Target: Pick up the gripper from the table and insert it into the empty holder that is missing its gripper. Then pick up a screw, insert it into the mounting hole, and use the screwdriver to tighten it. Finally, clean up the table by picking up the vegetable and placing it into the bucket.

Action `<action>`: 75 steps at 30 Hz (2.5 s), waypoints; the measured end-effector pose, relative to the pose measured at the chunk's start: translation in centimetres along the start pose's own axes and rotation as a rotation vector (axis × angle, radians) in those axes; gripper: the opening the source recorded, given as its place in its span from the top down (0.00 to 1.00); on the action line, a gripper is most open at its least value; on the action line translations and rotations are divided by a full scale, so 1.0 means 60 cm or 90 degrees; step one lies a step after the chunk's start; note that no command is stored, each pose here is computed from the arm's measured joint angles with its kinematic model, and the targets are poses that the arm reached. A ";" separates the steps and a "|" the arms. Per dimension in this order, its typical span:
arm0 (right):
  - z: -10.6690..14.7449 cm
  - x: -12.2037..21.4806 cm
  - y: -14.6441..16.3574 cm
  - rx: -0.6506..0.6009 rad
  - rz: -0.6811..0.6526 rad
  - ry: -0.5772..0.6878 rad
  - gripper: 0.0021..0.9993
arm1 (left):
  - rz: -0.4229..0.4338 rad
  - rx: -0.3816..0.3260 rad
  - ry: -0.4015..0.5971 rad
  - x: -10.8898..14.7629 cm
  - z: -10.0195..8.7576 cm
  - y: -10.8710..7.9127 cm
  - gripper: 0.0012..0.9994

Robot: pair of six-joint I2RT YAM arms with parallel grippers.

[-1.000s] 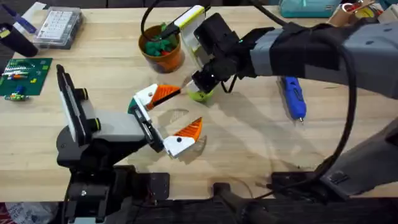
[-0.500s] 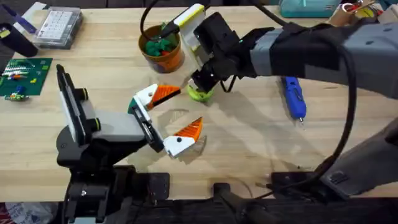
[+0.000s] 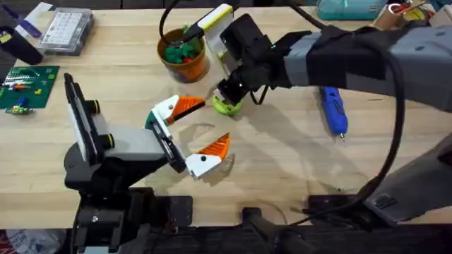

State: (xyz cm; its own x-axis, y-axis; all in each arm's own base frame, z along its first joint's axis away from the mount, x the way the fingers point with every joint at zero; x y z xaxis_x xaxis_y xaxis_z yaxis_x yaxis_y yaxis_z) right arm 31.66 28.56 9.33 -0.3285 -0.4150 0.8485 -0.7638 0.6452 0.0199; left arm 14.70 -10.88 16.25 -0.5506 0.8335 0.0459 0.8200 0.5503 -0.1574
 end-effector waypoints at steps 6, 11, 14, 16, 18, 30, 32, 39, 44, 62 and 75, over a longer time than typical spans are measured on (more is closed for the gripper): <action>0.000 0.000 0.000 0.000 0.000 0.001 1.00 | 0.000 0.000 0.000 0.000 0.000 0.000 0.01; 0.005 0.002 0.001 -0.001 -0.002 0.012 1.00 | 0.000 0.000 0.000 0.000 0.000 0.000 0.01; 0.006 0.005 0.002 -0.001 -0.003 0.022 1.00 | 0.000 0.000 0.000 0.000 0.000 0.000 0.01; 0.006 0.010 0.002 -0.002 -0.004 0.027 1.00 | 0.000 0.000 0.000 0.000 0.000 0.000 0.01; 0.002 0.017 0.002 -0.001 -0.004 0.025 1.00 | 0.000 0.000 0.000 0.000 0.000 0.000 0.01; -0.048 0.080 0.002 0.003 0.002 -0.016 1.00 | 0.000 0.000 0.000 0.000 0.000 0.000 0.01; -0.050 0.090 0.003 0.004 0.002 -0.018 1.00 | 0.000 0.000 0.000 0.000 0.000 0.000 0.01; -0.067 0.142 0.008 0.008 0.005 -0.048 1.00 | 0.000 0.000 0.000 0.000 0.000 0.000 0.01; -0.080 0.192 0.021 0.019 0.005 -0.085 1.00 | 0.000 0.000 0.000 0.000 0.000 0.000 0.01; -0.129 0.340 0.147 0.123 -0.063 -0.115 1.00 | -0.001 0.000 0.000 0.000 0.000 0.001 0.01; -0.130 0.382 0.233 0.193 -0.117 -0.125 1.00 | -0.001 0.000 0.000 0.000 0.000 0.001 0.01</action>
State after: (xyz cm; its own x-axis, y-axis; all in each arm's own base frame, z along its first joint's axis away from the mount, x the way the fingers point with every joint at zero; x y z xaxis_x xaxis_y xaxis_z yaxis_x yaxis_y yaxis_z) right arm 17.76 33.08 33.16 -0.2488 -0.6392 0.7277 -0.9391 0.3432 -0.0196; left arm 14.73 -10.86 16.25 -0.5525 0.8322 0.0461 0.8187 0.5522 -0.1572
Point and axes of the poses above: each hand's point on the last joint's axis, 136 mm out from that joint toward the fingers, its own x axis back along the fingers, its own y axis along the line the jaws close on, z = x × y, the point moved 4 cm from there along x, back along the fingers, and after that the axes turned 3 degrees about x, right-handed, at the moved point
